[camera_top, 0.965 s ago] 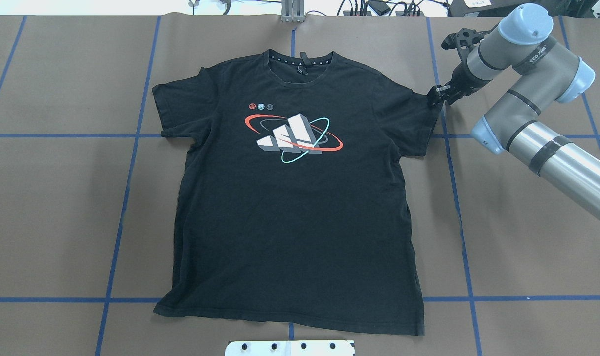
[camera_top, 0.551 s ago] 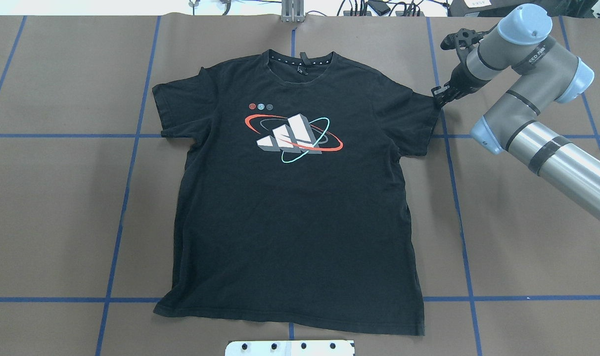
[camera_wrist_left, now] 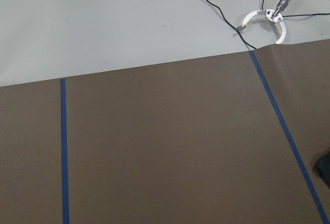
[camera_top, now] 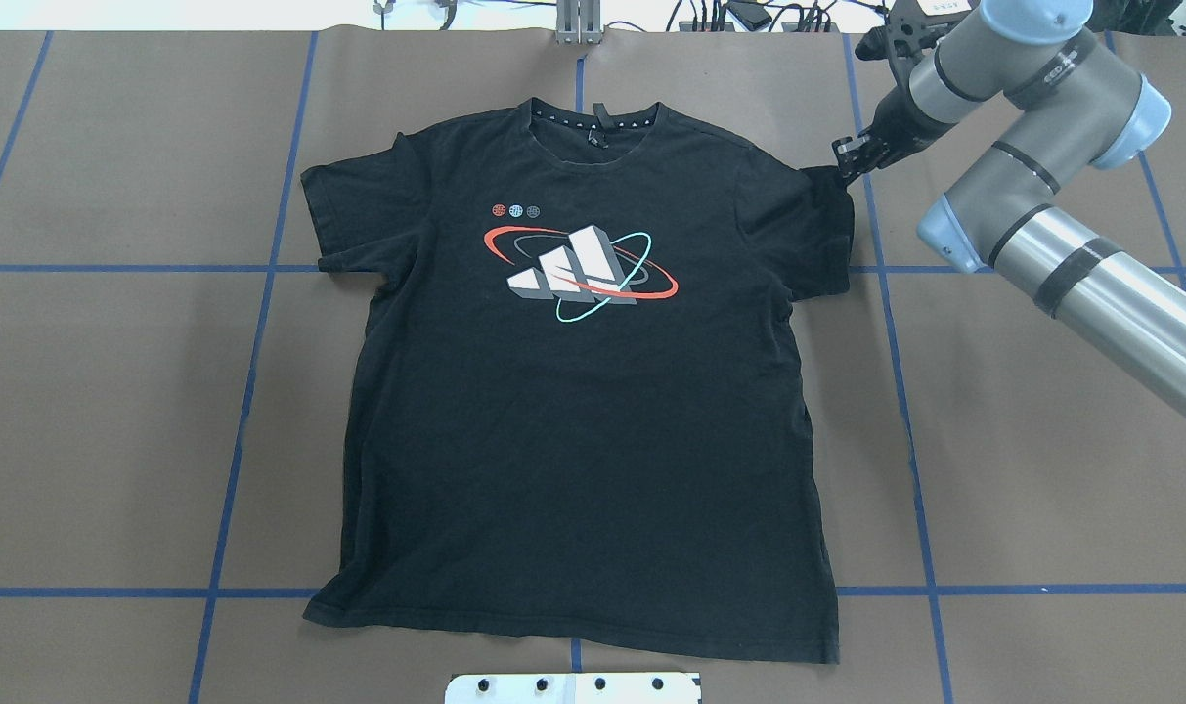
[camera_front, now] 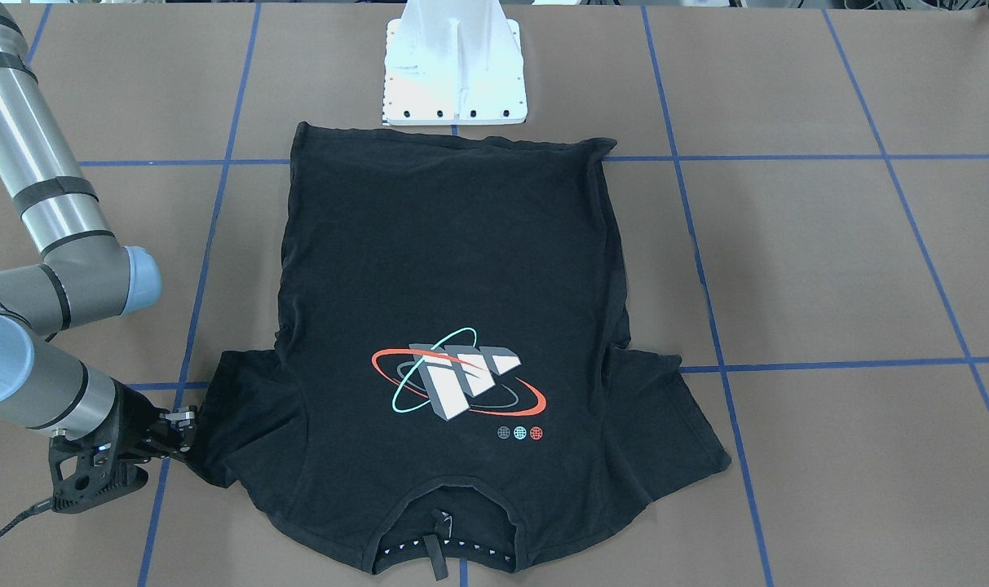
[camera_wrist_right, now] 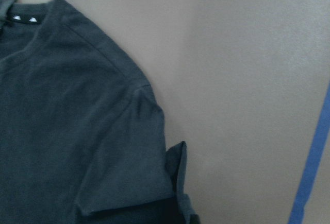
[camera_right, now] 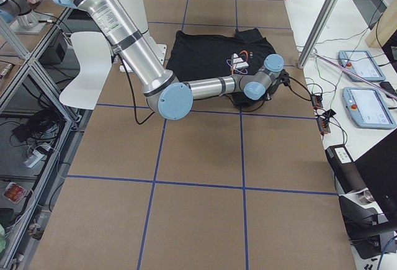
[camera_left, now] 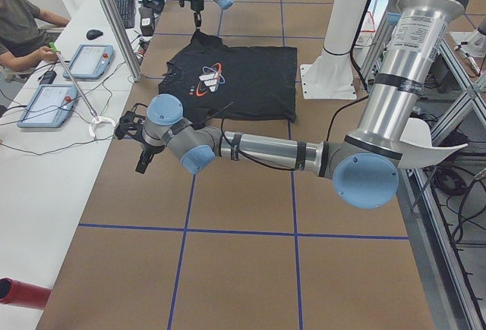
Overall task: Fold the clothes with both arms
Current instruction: 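Fold the grasped sleeve inward over the shirt body with the right gripper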
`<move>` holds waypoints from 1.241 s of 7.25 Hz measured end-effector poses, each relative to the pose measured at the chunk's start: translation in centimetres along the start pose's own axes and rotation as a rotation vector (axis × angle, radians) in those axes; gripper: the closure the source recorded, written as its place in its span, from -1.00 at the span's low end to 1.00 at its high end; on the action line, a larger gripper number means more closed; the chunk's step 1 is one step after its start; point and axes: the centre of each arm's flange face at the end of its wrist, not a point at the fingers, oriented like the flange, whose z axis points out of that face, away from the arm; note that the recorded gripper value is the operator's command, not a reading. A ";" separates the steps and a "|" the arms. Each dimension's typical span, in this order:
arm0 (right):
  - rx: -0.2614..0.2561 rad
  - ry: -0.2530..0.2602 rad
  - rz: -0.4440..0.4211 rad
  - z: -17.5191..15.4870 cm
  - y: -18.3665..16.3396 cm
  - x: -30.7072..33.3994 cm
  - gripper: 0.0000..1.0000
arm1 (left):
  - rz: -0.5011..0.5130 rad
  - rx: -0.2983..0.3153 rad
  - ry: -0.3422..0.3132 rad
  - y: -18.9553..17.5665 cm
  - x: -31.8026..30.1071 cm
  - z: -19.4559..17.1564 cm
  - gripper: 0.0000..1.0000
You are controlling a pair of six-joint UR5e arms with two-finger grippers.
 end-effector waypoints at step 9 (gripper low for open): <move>0.112 0.074 0.183 6.8 -5.6 -22.7 -1.00 | -0.006 -0.003 -0.001 -0.2 -0.2 0.3 -1.00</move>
